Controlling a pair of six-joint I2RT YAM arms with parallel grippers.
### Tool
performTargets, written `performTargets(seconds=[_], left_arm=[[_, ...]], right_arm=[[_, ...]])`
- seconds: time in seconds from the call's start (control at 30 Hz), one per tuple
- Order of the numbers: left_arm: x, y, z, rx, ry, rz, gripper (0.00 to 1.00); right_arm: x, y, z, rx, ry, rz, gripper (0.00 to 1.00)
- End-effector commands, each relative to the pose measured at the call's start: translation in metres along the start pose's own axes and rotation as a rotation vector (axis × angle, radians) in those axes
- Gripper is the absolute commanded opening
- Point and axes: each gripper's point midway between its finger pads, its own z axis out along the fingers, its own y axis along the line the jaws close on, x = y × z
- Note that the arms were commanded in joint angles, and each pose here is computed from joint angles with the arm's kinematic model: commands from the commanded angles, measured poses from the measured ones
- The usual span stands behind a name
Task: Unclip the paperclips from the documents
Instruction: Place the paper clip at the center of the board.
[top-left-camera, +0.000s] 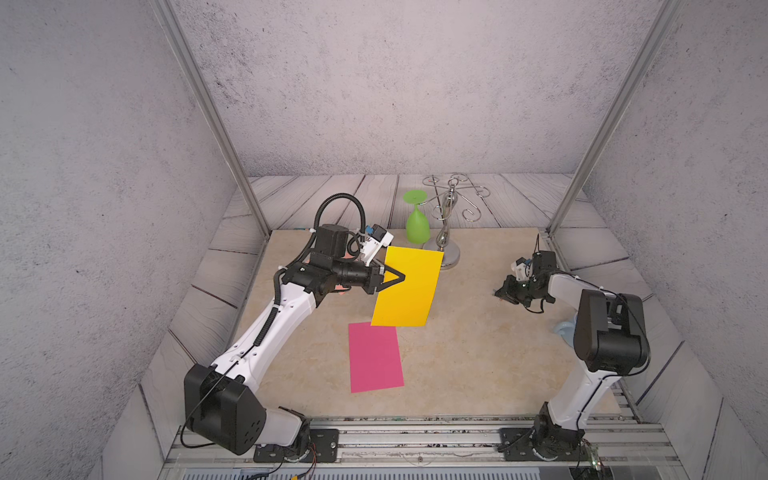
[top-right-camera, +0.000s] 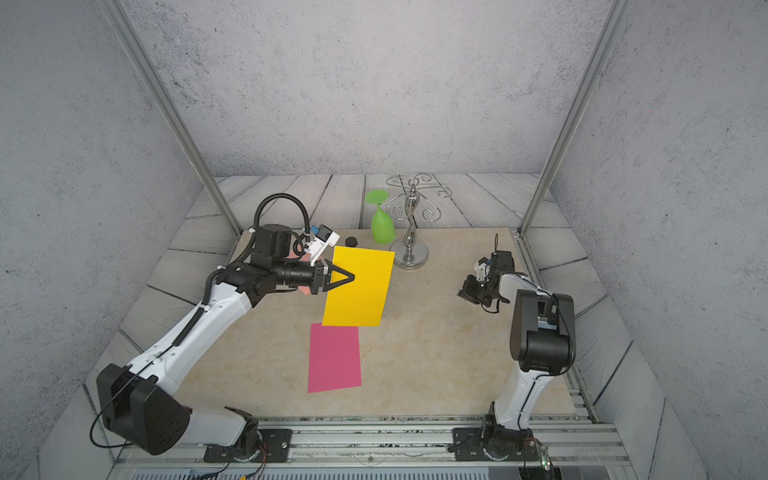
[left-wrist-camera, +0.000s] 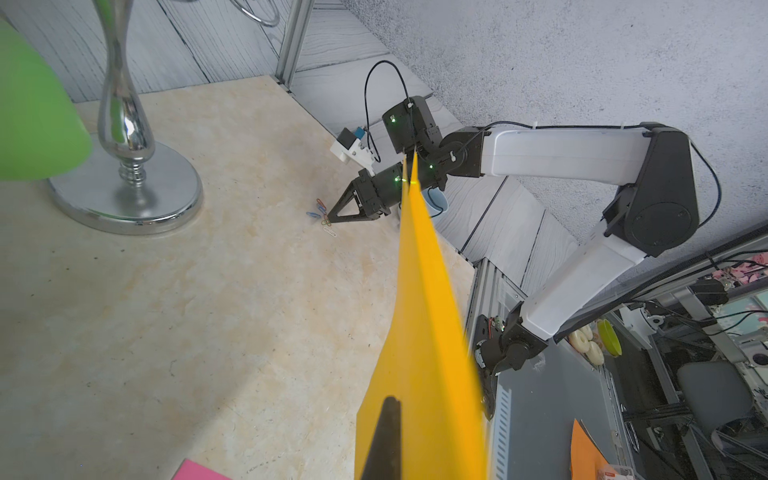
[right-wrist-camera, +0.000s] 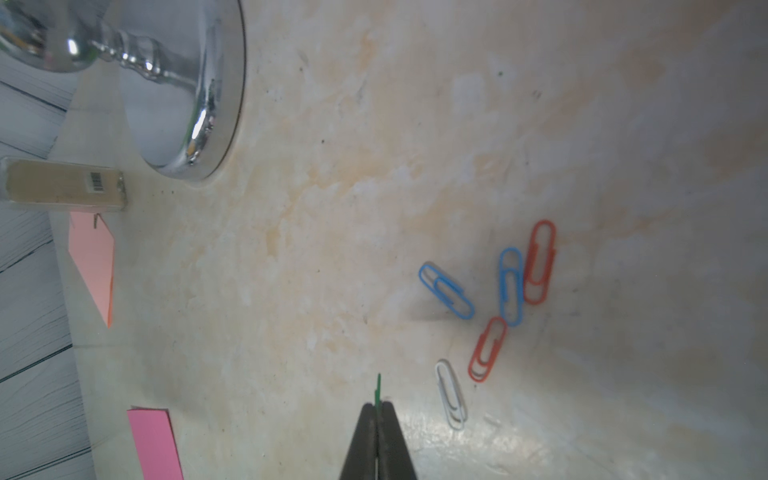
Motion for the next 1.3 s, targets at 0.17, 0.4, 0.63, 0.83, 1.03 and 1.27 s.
performTargets(seconds=[0.17, 0.4, 0.63, 0.83, 1.03, 1.27], left_arm=[[0.006, 0.006, 0.001, -0.015, -0.002, -0.019, 0.0], [0.028, 0.012, 0.0, -0.049, 0.006, -0.088, 0.0], [0.061, 0.033, -0.008, -0.19, 0.031, -0.204, 0.0], [0.107, 0.061, -0.016, -0.332, 0.087, -0.373, 0.0], [0.147, 0.089, -0.027, -0.452, 0.133, -0.521, 0.0], [0.186, 0.112, -0.043, -0.579, 0.241, -0.64, 0.0]], right_arm=[[0.008, -0.029, 0.011, 0.097, 0.049, 0.056, 0.08], [0.006, -0.035, 0.005, 0.144, 0.037, 0.054, 0.27], [0.002, -0.024, -0.009, 0.127, 0.012, 0.04, 0.36], [0.002, -0.002, -0.029, 0.067, -0.011, 0.036, 0.6], [0.002, 0.023, -0.053, -0.006, -0.038, 0.025, 0.71], [0.004, 0.048, -0.075, -0.084, -0.06, 0.01, 0.75]])
